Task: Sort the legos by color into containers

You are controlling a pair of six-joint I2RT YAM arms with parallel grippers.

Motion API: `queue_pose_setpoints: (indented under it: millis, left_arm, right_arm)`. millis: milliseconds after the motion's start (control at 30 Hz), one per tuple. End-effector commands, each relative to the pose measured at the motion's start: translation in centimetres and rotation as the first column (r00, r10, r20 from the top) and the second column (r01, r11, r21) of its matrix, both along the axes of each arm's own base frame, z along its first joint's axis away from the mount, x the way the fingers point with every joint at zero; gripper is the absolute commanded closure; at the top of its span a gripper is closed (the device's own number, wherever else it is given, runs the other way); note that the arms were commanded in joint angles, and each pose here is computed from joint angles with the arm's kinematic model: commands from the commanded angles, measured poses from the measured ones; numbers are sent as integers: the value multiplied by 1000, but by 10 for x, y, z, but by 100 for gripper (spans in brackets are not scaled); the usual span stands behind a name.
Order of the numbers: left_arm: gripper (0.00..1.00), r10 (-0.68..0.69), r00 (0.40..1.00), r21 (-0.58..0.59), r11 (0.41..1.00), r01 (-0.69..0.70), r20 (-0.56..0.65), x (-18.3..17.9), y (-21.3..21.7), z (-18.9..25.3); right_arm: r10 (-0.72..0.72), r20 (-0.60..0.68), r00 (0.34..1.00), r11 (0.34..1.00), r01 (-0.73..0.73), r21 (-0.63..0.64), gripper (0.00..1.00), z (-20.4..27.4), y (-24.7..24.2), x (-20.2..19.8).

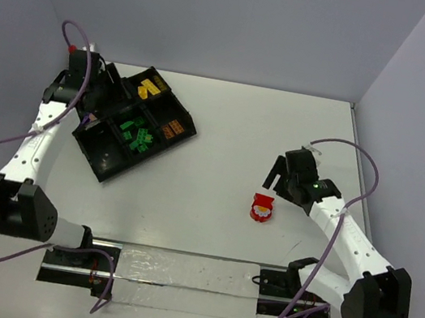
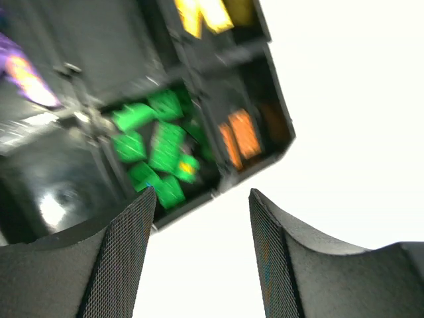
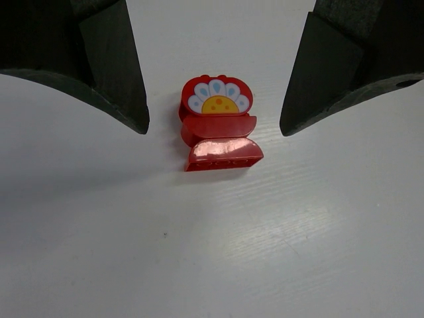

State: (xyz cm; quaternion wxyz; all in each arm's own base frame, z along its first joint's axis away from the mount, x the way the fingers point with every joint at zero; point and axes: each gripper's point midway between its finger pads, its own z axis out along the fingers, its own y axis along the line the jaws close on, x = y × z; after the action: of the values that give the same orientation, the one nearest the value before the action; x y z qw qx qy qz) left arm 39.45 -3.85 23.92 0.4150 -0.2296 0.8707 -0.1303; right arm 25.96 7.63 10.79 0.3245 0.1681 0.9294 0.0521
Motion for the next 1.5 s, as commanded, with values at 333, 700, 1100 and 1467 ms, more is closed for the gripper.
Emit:
queue_pose_setpoints:
  millis: [333,700,1100,1467]
  left_arm:
    - [36,-318,948,-104,943,316,-3,-34,-80,0]
    - [36,-379,924,-111,922,372,-45,-34,-99,-17]
    - [37,-391,918,-94,918,385,-61,-30,-99,-21]
    - [35,-432,900,-103,899,425,-59,-35,-106,-25]
  right_arm:
    - [99,-122,988,995,-102,-18,3,-49,44,-21]
    - [50,-184,982,992,-70,-104,0,-71,44,-39]
    - [-15,-82,997,996,7,-94,0,-43,28,-33]
    - [65,-209,976,996,-75,-38,0,-73,39,-46]
